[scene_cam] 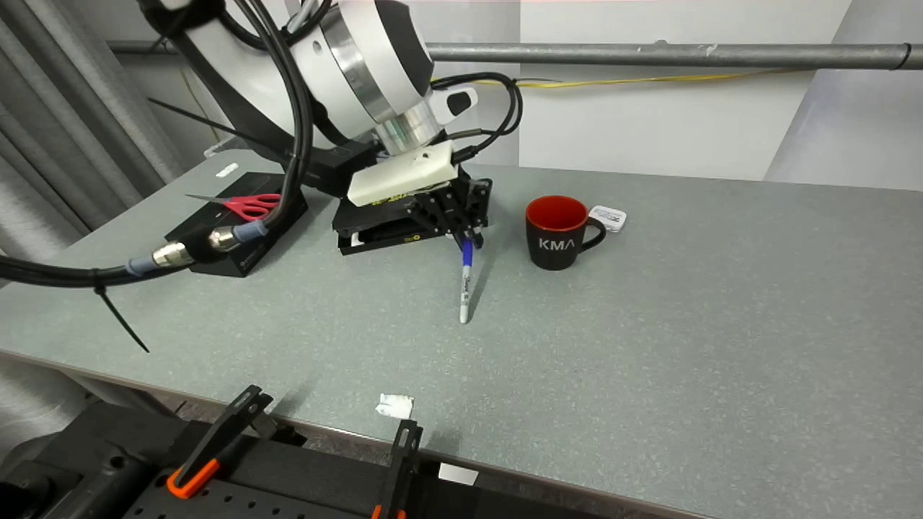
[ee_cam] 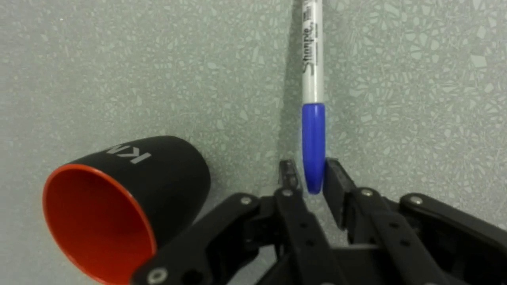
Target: Remove the marker from the black mug
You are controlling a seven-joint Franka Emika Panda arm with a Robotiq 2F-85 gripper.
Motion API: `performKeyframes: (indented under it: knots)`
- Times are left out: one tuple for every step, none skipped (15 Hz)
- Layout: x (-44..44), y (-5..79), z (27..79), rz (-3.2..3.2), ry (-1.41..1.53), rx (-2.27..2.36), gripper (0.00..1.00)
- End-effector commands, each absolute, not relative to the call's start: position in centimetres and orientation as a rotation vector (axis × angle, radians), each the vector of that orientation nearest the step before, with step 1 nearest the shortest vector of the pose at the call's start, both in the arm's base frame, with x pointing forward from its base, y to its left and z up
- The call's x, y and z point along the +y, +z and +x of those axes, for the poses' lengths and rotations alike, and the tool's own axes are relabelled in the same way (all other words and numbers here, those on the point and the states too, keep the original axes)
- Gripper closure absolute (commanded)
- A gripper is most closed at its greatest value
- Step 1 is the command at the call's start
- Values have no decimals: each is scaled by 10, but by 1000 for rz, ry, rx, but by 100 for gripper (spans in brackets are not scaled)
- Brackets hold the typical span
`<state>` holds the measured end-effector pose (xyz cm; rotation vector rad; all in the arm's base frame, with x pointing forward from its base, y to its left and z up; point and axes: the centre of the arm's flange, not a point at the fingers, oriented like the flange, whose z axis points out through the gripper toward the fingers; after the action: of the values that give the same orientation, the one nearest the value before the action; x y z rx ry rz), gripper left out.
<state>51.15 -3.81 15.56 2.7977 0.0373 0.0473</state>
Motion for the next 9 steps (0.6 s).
performKeyframes:
  knots:
    - [-35, 152, 517, 2771, 85, 45, 43]
    - [-35, 154, 517, 2778, 81, 49, 36]
    - [-35, 155, 517, 2782, 83, 50, 29]
    - [-35, 156, 517, 2786, 82, 48, 20]
    - [-35, 157, 517, 2791, 82, 47, 14]
    - [-35, 157, 517, 2793, 81, 47, 5]
    - [-35, 158, 517, 2795, 81, 46, 1]
    - [-35, 158, 518, 2797, 82, 46, 0]
    - [-35, 159, 518, 2799, 82, 45, 0]
